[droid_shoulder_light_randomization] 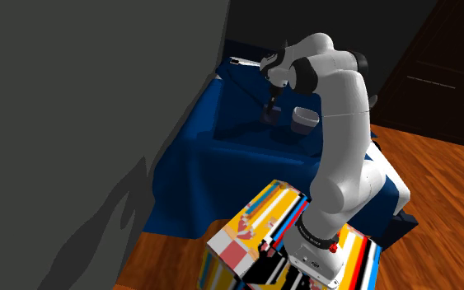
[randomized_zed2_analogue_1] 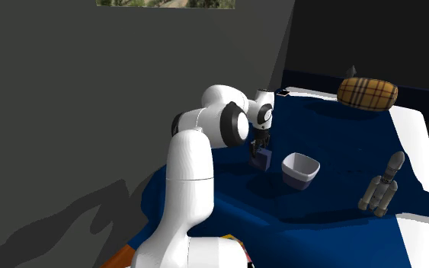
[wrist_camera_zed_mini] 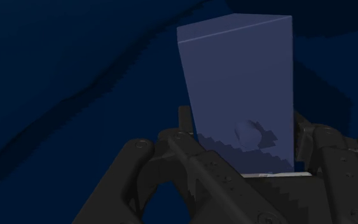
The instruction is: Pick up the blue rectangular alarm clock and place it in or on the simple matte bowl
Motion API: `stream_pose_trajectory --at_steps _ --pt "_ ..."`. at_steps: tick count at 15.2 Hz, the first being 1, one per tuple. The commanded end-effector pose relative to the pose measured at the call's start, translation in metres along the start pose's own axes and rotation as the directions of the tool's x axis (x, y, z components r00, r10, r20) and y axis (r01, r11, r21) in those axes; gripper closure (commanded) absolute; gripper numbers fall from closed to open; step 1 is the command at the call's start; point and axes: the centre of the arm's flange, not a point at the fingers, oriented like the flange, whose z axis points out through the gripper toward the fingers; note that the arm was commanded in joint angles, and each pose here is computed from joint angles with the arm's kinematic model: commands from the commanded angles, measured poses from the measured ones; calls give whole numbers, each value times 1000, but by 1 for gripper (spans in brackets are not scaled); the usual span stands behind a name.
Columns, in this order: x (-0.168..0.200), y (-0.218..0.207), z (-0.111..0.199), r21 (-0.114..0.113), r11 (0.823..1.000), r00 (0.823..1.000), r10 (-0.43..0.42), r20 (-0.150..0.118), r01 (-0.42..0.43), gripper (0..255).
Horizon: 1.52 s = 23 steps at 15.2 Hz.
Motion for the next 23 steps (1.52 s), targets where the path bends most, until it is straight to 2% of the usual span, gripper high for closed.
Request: stream_pose_trajectory --at_steps 1,5,23 --pt "0 0 0 1 1000 1000 0 0 0 255" --pt "0 0 0 1 1000 1000 0 0 0 255" --pt "-1 -1 -95 1 1000 1000 0 0 0 255"
